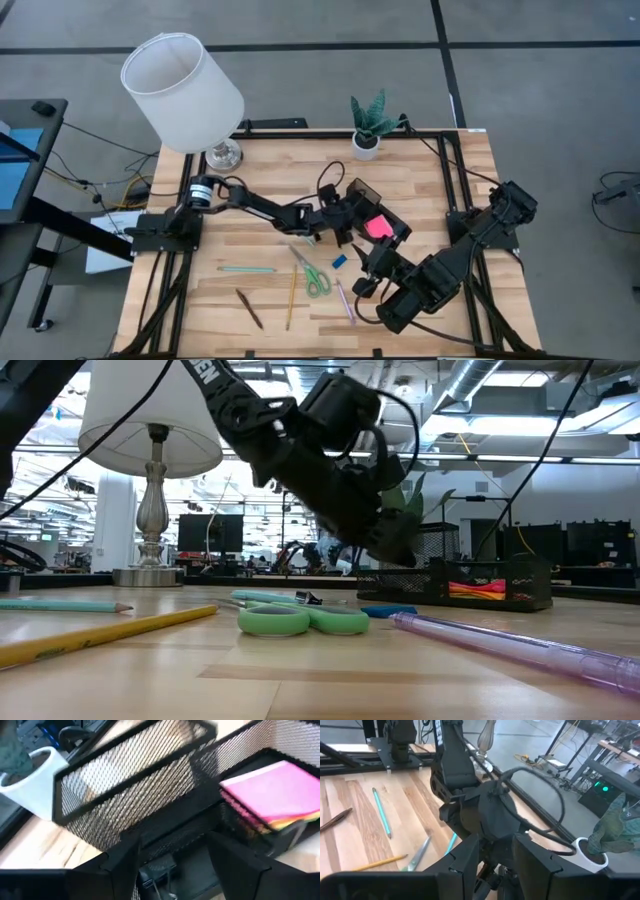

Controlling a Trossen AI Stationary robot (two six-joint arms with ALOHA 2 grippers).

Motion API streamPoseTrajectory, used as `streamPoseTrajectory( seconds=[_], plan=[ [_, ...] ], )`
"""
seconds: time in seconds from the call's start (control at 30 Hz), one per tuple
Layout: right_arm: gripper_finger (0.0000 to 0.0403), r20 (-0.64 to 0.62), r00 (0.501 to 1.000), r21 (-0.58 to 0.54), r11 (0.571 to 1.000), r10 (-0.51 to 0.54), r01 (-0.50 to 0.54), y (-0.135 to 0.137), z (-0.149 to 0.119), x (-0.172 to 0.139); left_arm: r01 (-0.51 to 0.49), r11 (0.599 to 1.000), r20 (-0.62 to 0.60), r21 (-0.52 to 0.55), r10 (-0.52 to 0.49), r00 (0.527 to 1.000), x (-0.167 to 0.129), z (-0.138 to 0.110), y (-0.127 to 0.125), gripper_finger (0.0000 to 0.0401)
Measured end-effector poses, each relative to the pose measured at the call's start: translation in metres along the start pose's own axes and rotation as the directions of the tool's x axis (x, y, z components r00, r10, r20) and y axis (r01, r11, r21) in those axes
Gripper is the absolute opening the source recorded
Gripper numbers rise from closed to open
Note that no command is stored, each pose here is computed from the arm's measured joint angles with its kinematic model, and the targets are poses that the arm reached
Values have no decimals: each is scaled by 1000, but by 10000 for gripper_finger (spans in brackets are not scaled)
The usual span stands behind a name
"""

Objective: Pick and place office supplies into organizer
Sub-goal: Put the black binder clip into the desk organizer

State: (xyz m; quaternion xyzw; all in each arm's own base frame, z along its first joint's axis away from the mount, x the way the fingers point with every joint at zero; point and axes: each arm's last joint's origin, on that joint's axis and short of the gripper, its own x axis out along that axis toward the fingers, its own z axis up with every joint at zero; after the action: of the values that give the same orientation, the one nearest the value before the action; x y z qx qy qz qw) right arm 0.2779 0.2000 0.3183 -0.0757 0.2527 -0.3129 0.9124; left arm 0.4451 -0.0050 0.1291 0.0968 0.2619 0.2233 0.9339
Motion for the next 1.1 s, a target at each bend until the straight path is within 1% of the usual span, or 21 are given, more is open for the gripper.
streamPoseTrajectory(
  seconds=[0.13, 0.23, 0.33, 0.4, 0.47, 0.6, 0.67, 0.8, 0.97, 1.03, 1.1],
  plan=[
    [114, -7, 1000, -1, 1000, 5, -5, 0, 0, 0, 3, 999, -33, 38, -2, 999, -11, 19, -8, 221],
    [114, -10, 1000, -8, 1000, 3, -3, 0, -1, 0, 26, 994, -117, 104, -13, 993, -23, 29, -16, 221],
    [114, -11, 1000, -9, 1000, 2, -3, 0, -1, 0, 59, 989, -219, 136, -28, 975, -39, 38, -22, 222],
    [114, -11, 1000, -8, 1000, 4, -4, 0, -1, 0, 77, 984, -299, 164, -24, 954, -49, 36, -26, 222],
    [114, -18, 1000, -8, 1000, 9, -10, 0, -1, 0, 98, 972, -395, 211, -7, 919, -57, 27, -29, 222],
    [114, -26, 1000, -7, 1000, 16, -17, 0, -1, 0, 121, 964, -523, 235, 21, 852, -71, 14, -32, 222],
    [114, -27, 999, -7, 1000, 17, -17, 0, -1, 0, 128, 957, -579, 261, 49, 814, -76, 7, -30, 222],
    [114, -41, 999, -14, 1000, 27, -28, 1, -2, 0, 148, 943, -640, 298, 82, 764, -83, 3, -24, 222],
    [114, -66, 997, -15, 999, 45, -46, 1, -2, 0, 173, 944, -662, 281, 60, 747, -93, 12, -13, 222],
    [114, -71, 996, -15, 999, 49, -50, 1, -3, 0, 159, 944, -667, 290, 80, 741, -103, 20, -1, 222],
    [114, -75, 996, -15, 998, 52, -53, 1, -3, 0, 120, 947, -665, 299, 117, 738, -117, 30, 15, 222]
  ],
)
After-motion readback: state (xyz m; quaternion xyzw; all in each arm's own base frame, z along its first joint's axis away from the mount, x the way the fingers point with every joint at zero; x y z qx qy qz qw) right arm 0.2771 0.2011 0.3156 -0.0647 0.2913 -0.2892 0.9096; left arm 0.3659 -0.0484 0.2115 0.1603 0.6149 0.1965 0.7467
